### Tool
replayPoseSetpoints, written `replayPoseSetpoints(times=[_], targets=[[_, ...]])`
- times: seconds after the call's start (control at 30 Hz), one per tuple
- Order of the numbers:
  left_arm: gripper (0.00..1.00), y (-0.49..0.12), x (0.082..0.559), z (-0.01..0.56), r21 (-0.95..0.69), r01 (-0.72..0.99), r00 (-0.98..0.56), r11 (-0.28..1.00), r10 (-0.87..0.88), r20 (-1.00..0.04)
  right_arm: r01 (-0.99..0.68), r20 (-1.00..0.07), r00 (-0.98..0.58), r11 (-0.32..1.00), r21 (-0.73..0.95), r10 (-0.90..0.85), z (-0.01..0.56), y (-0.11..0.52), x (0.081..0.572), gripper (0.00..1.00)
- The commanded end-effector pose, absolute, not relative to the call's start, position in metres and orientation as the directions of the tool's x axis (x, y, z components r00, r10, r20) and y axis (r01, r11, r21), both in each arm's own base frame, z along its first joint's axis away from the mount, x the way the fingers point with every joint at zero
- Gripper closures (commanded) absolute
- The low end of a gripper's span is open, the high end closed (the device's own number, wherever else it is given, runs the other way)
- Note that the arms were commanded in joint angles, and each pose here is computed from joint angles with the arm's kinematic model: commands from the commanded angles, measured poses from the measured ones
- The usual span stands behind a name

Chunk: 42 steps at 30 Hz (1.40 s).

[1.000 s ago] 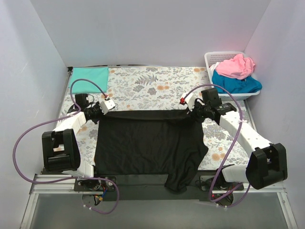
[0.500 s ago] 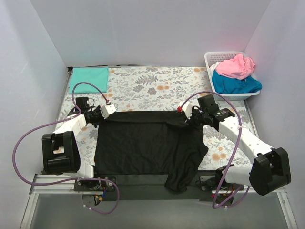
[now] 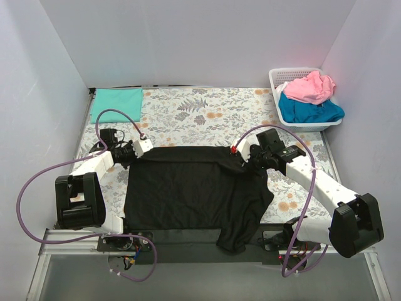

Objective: Fold and stack the t-shirts
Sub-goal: Fold the tshirt

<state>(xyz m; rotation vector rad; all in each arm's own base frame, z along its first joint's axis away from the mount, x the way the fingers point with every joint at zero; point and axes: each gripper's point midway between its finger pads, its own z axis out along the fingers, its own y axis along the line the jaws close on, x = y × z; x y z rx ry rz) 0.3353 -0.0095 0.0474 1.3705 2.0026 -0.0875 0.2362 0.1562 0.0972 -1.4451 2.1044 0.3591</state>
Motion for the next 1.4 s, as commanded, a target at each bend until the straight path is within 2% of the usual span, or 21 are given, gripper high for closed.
replayPoseSetpoints(times=[0.0,0.03,0.07,0.1,0.13,0.17,0.23,0.27,0.37,0.4,0.43,0.53,0.67,0.73,1.0,1.37], targets=[[0.95,-0.009,0.331,0.053,0.337,0.847,-0.164,0.411,0.805,-0.57,-0.927,-0.582,-0.257,0.368,-0.078,-0.771,0.096,0.157,0.228,0.99],[0.91,-0.01,0.329,0.052,0.334,0.85,-0.163,0.407,0.806,-0.569,-0.926,-0.578,-0.264,0.37,-0.071,-0.772,0.095,0.156,0.227,0.99],[0.86,-0.01,0.327,0.052,0.326,0.853,-0.168,0.407,0.807,-0.566,-0.927,-0.577,-0.263,0.369,-0.071,-0.773,0.095,0.156,0.227,0.91],[0.81,-0.01,0.325,0.053,0.315,0.854,-0.18,0.413,0.803,-0.568,-0.927,-0.572,-0.261,0.368,-0.078,-0.777,0.096,0.155,0.227,0.81],[0.75,-0.011,0.325,0.054,0.294,0.857,-0.194,0.423,0.795,-0.575,-0.926,-0.567,-0.256,0.367,-0.088,-0.783,0.098,0.153,0.228,0.64],[0.64,-0.009,0.323,0.061,0.26,0.863,-0.217,0.432,0.784,-0.582,-0.923,-0.561,-0.252,0.37,-0.105,-0.788,0.101,0.149,0.229,0.52],[0.56,-0.014,0.323,0.07,0.187,0.869,-0.249,0.458,0.733,-0.633,-0.915,-0.58,-0.231,0.378,-0.144,-0.781,0.114,0.145,0.239,0.27],[0.53,-0.011,0.319,0.072,0.133,0.865,-0.296,0.484,0.705,-0.645,-0.912,-0.594,-0.221,0.38,-0.155,-0.773,0.122,0.144,0.243,0.25],[0.52,-0.006,0.344,0.09,0.1,0.819,-0.353,0.565,0.634,-0.688,-0.893,-0.613,-0.23,0.414,-0.175,-0.756,0.137,0.141,0.267,0.27],[0.52,-0.005,0.349,0.09,0.087,0.809,-0.371,0.582,0.619,-0.693,-0.889,-0.61,-0.245,0.425,-0.168,-0.754,0.137,0.14,0.274,0.3],[0.52,-0.005,0.359,0.096,0.085,0.796,-0.376,0.6,0.599,-0.707,-0.872,-0.621,-0.263,0.458,-0.175,-0.739,0.146,0.137,0.289,0.38],[0.51,-0.004,0.379,0.097,0.012,0.754,-0.447,0.656,0.527,-0.723,-0.84,-0.595,-0.352,0.524,-0.139,-0.722,0.137,0.126,0.324,0.46],[0.5,-0.003,0.397,0.089,-0.075,0.712,-0.53,0.698,0.464,-0.71,-0.821,-0.538,-0.426,0.56,-0.106,-0.727,0.112,0.113,0.358,0.46],[0.46,-0.003,0.401,0.08,-0.108,0.7,-0.559,0.706,0.449,-0.697,-0.821,-0.532,-0.432,0.561,-0.103,-0.729,0.107,0.109,0.368,0.44],[0.42,0.005,0.412,0.058,-0.129,0.669,-0.607,0.732,0.437,-0.664,-0.822,-0.476,-0.441,0.555,-0.126,-0.761,0.086,0.1,0.4,0.41],[0.41,0.014,0.417,0.034,-0.117,0.667,-0.629,0.736,0.471,-0.619,-0.851,-0.402,-0.439,0.515,-0.101,-0.804,0.05,0.094,0.402,0.39]])
